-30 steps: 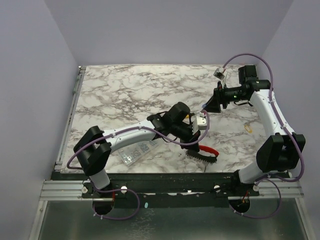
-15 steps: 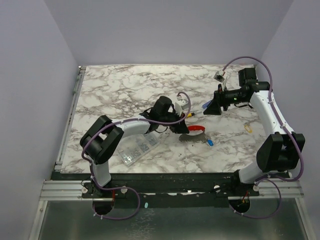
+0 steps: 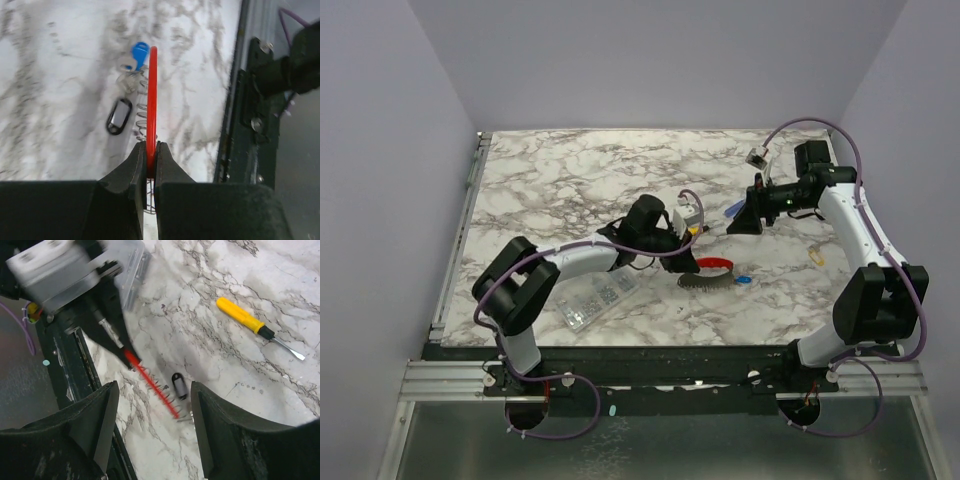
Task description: Remove the keys from the keyring
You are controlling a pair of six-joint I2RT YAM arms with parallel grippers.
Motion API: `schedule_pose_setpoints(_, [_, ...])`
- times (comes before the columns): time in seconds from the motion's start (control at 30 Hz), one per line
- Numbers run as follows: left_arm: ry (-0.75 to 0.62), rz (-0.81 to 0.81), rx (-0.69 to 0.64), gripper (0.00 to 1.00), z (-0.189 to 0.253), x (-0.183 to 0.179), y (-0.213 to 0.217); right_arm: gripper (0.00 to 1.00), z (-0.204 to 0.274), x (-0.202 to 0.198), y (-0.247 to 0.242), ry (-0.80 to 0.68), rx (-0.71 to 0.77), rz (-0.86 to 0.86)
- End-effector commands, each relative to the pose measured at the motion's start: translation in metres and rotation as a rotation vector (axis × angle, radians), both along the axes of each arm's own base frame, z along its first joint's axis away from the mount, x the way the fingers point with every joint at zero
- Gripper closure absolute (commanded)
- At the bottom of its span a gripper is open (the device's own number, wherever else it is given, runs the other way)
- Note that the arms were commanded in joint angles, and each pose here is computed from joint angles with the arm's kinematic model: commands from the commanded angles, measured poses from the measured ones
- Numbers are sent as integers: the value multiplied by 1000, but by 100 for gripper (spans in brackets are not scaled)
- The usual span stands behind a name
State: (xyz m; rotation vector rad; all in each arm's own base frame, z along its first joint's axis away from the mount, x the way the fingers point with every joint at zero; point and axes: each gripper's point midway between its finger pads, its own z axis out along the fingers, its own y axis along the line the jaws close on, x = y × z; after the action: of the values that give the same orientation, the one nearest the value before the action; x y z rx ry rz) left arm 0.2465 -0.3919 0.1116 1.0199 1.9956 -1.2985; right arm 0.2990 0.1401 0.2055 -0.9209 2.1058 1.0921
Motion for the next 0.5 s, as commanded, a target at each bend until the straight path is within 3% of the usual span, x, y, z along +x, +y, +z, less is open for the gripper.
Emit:
schedule_pose_setpoints(0.0, [-151,-266,-54,100,51,-61,-14,33,-2,4,-2,-23,-6,-3])
schedule_pose_setpoints(0.13, [-182,-324,-54,100,61,-73,-14,42,-25,0,-1,-12,2,19])
schedule_pose_setpoints(0.3, [-182,-337,-65,100,69,-76,-13,63,-68,-26,7,181,79,40])
schedule_pose_setpoints(0.47, [-158,-338,-32,100,41,-79,-7,70,-90,-47,7,297,80,48])
